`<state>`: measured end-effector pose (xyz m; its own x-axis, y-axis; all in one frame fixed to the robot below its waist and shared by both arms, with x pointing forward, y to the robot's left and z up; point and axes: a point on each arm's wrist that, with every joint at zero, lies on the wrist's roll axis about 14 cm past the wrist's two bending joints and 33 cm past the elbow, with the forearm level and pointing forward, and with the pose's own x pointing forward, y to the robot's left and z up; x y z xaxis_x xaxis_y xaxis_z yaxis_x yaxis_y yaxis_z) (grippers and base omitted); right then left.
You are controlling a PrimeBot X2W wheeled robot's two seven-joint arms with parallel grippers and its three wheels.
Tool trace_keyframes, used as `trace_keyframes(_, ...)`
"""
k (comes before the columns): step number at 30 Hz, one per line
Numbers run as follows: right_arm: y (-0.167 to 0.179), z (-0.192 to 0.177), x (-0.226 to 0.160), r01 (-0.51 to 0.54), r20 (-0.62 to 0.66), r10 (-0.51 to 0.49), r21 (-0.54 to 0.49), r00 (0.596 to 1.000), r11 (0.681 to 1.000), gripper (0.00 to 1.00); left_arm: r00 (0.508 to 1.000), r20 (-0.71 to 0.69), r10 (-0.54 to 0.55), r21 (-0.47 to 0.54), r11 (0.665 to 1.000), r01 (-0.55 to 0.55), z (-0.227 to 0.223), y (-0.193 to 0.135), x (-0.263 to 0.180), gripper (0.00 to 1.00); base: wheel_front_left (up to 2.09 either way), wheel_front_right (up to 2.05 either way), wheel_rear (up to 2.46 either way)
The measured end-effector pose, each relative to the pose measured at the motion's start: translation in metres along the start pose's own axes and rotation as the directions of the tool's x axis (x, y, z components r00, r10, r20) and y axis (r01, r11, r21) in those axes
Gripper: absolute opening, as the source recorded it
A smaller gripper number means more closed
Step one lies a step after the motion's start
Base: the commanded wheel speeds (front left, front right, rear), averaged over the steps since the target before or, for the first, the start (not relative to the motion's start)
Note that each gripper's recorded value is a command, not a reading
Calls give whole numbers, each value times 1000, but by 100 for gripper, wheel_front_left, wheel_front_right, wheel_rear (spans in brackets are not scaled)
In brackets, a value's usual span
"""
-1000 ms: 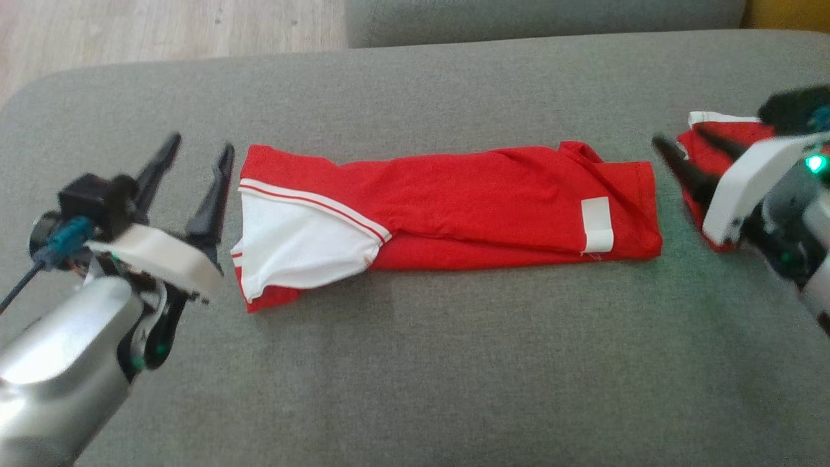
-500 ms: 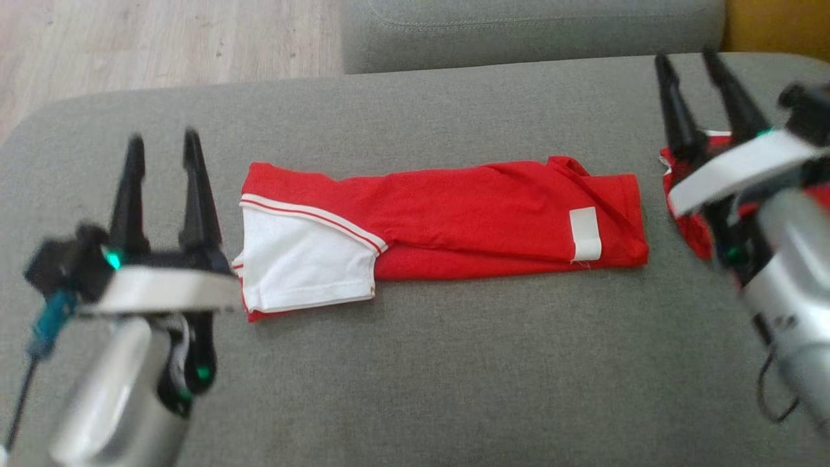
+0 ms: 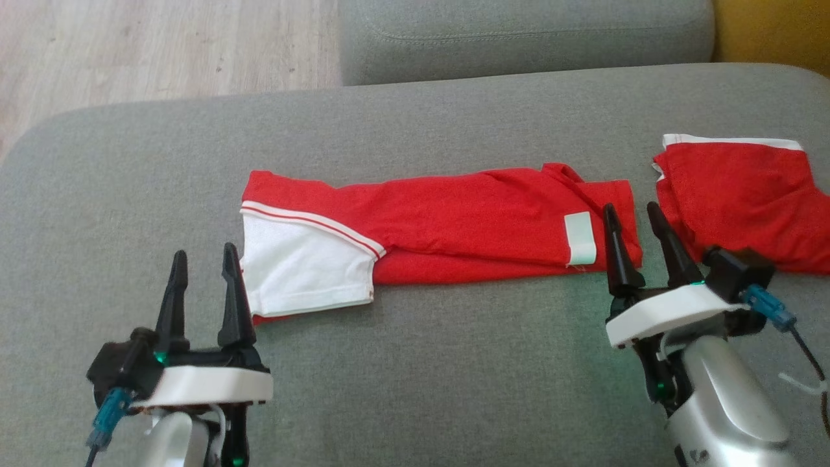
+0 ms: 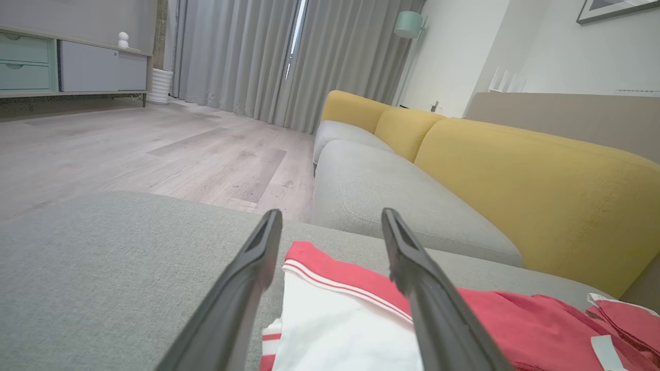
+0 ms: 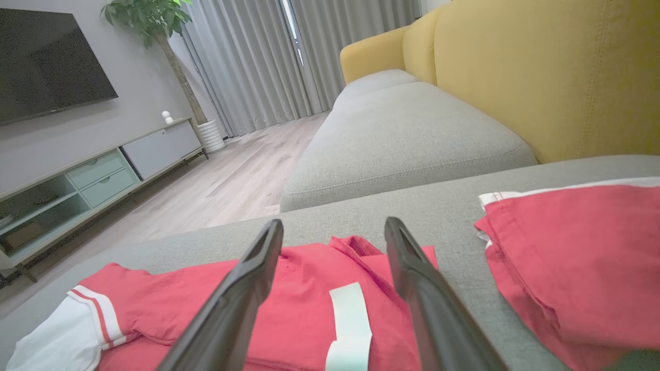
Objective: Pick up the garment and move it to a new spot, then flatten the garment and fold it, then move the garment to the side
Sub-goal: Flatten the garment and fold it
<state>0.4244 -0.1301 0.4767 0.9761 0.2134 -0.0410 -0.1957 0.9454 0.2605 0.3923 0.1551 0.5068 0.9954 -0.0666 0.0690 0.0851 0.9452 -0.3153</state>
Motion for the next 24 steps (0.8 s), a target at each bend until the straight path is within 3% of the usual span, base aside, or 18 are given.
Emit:
trace_keyframes(5,-7,-2,8,14,-19,-15,-43,1000,999,100,1000,-8,-10,13,1000,10,-5,3,2,100,0,0,0)
trace_keyframes(10,-37,-24,18,98,-129,-105,-62,986,993,100,1000,-19,-23,15,1000,23,-10,3,11,100,0,0,0)
trace_keyframes(18,-52,-75,33,146,-322,-164,-81,932,986,100,999,-45,6,12,1000,-6,-21,15,21,100,0,0,0)
trace_keyframes(24,-66,-95,37,191,-376,-212,-93,902,977,100,999,-46,23,17,1000,-22,-21,24,26,100,0,0,0)
